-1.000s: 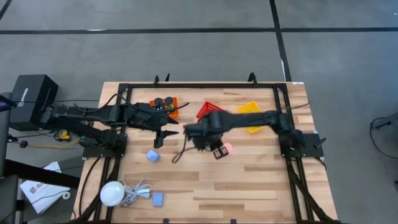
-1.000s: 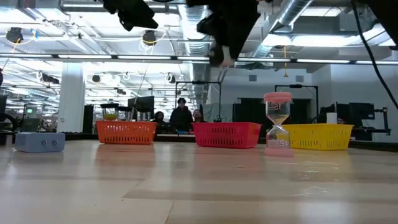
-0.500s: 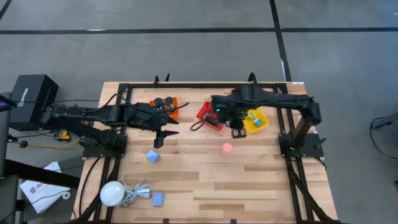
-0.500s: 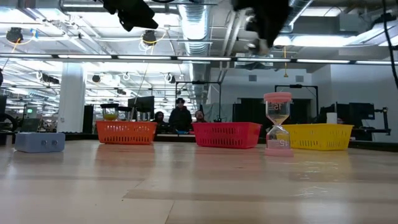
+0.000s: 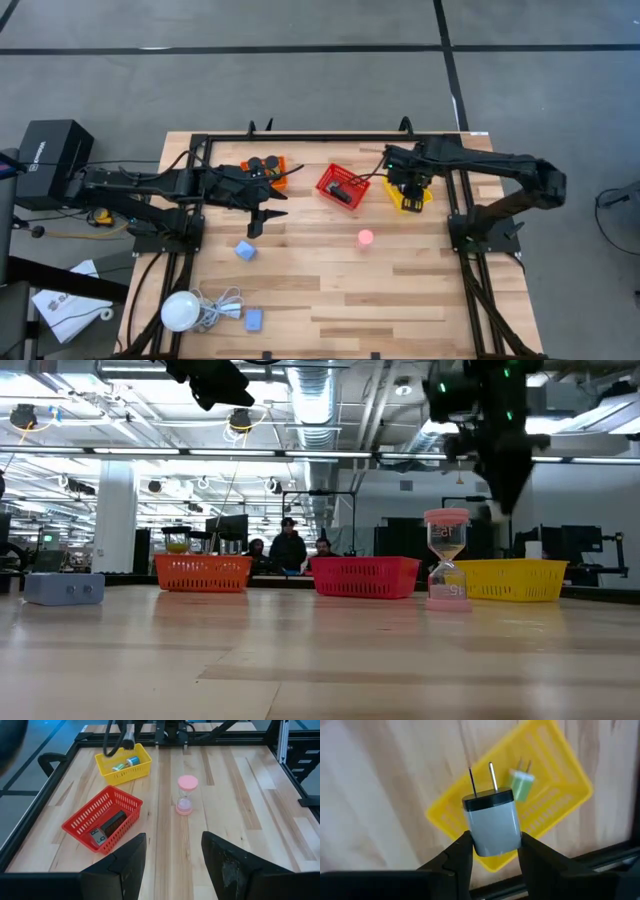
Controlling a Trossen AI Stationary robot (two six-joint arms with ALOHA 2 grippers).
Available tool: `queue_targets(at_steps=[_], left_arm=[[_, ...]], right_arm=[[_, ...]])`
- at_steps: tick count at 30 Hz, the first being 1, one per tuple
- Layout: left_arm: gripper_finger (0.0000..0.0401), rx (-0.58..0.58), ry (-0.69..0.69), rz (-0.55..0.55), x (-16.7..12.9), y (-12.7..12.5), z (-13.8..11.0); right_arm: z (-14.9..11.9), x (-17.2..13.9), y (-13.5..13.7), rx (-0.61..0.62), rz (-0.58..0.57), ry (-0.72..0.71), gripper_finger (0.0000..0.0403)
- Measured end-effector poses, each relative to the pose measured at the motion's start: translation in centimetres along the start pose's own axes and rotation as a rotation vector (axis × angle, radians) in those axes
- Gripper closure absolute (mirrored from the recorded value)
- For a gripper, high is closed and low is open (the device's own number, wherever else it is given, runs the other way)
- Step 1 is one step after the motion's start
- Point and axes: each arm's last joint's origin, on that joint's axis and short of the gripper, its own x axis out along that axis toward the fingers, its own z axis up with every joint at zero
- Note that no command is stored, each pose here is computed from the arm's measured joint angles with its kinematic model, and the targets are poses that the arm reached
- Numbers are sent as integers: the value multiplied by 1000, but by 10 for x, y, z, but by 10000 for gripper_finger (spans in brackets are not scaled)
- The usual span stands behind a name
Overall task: Pick & Place Office items
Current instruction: Put the white charger adapter into the yellow bin, then put the pink hourglass into the orange bin
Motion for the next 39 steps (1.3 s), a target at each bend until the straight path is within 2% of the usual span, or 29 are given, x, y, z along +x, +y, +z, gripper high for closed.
queue_targets(at_steps=[5,13,20,28,34,39], left_arm=[[216,0,-1,0,0,0,0],[216,0,-1,-1,0,0,0],[216,0,-1,-5,0,0,0],[216,0,-2,-4,0,0,0],[215,0,-1,-4,0,0,0],[216,0,-1,-3,0,0,0]], right_arm=[[-7,35,-8,32,-5,-9,279],[-10,50,-19,83,-12,-38,263],[-19,62,-29,288,-35,1,263],[-21,66,-31,353,-41,-5,216],[-18,66,-33,474,-71,-32,174],[-19,64,-27,522,-57,-9,166]])
